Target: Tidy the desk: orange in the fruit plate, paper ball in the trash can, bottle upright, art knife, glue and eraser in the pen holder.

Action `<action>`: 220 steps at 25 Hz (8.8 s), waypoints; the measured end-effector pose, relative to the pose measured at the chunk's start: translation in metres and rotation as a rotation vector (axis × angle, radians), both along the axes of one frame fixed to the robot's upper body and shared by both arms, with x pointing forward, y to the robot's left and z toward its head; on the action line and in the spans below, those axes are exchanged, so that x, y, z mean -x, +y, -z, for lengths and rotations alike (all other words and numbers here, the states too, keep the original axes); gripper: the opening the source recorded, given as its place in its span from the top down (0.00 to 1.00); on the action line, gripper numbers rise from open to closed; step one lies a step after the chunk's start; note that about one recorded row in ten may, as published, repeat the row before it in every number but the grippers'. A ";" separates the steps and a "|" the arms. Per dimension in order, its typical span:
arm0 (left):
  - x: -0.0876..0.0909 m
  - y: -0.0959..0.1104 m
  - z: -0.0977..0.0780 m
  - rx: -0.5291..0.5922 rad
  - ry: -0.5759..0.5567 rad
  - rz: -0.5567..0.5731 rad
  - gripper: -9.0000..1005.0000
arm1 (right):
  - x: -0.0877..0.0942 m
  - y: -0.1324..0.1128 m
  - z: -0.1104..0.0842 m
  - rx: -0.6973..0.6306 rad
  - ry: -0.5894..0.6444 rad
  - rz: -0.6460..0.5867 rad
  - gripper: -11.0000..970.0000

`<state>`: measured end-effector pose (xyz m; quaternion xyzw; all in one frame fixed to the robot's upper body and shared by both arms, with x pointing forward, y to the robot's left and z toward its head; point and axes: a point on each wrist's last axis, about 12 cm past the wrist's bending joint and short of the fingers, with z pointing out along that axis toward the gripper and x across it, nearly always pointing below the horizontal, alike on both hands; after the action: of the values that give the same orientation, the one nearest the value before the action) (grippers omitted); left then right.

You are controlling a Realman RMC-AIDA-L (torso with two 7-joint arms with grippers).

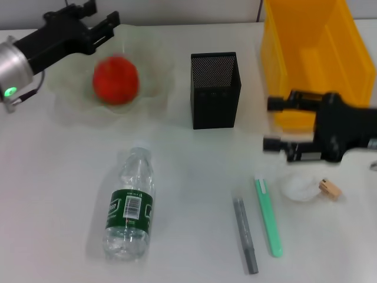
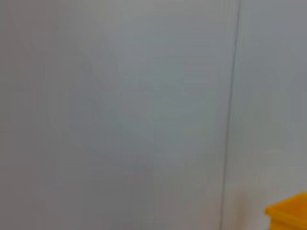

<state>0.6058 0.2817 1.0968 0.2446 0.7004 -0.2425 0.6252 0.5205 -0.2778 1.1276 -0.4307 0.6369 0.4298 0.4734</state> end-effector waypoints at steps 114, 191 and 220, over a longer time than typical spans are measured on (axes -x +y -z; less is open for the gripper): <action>0.111 0.035 -0.015 -0.108 0.226 0.360 0.20 | -0.040 0.020 -0.041 0.395 -0.085 0.183 0.13; 0.072 -0.097 -0.018 -0.537 0.684 0.029 0.53 | 0.018 0.019 0.082 0.205 -0.117 0.006 0.13; 0.108 0.029 -0.016 -0.128 0.182 0.212 0.54 | 0.008 0.028 0.069 0.160 -0.058 -0.005 0.13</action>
<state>0.4976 0.3111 1.1129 0.3336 0.7384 -0.2832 0.5131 0.5125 -0.2496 1.0589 -0.4809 0.6543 0.3660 0.4547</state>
